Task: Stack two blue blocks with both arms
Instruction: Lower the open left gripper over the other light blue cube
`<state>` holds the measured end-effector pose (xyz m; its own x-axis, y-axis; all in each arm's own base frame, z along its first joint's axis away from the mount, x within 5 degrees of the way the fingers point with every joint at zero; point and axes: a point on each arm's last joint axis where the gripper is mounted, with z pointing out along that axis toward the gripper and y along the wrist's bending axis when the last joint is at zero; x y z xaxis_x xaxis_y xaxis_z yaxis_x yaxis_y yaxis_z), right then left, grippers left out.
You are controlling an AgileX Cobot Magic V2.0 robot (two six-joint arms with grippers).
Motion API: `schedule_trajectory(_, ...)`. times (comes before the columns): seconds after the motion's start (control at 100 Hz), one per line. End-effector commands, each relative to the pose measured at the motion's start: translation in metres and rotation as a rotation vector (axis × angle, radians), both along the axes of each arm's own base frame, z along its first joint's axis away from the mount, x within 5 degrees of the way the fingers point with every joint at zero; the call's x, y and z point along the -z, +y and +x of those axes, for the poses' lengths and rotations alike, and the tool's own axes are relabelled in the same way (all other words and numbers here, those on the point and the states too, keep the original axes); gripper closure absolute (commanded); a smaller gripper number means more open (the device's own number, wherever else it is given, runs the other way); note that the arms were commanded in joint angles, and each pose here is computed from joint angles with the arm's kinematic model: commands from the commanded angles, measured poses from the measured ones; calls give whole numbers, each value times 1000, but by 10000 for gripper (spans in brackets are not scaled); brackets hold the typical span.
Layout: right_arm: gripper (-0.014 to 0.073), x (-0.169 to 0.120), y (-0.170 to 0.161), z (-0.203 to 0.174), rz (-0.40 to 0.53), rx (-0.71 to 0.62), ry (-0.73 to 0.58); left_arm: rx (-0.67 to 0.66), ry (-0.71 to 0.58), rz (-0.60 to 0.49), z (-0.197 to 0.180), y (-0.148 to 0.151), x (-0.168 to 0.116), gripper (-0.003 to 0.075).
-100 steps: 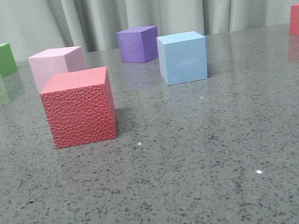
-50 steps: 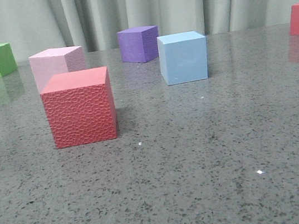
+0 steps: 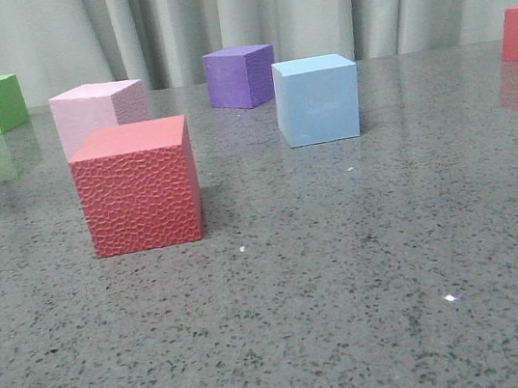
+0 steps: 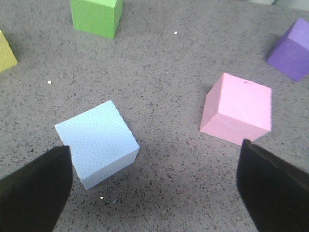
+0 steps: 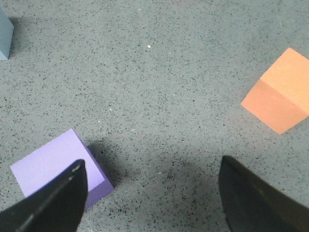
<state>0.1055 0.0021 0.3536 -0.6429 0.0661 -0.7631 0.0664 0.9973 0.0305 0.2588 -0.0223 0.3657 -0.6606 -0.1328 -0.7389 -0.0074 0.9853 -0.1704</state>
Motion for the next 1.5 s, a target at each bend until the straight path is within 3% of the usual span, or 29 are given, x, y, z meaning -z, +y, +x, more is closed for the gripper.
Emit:
schedule_trajectory(0.0, 38, -12, -1, 3, -20, -5, -90, -44, -62, -31, 14, 1, -12, 69)
schedule_trajectory(0.3, 38, -12, -1, 3, -20, -6, -91, -103, 42, -33, 39, 3, 13, 69)
schedule_trajectory(0.67, 38, -14, 0, 4, -10, -12, -115, -192, 65, 5, 40, 11, 17, 69)
schedule_trajectory(1.49, 38, -14, 0, 4, -7, -12, -115, -211, 142, -6, 70, 9, 53, 69)
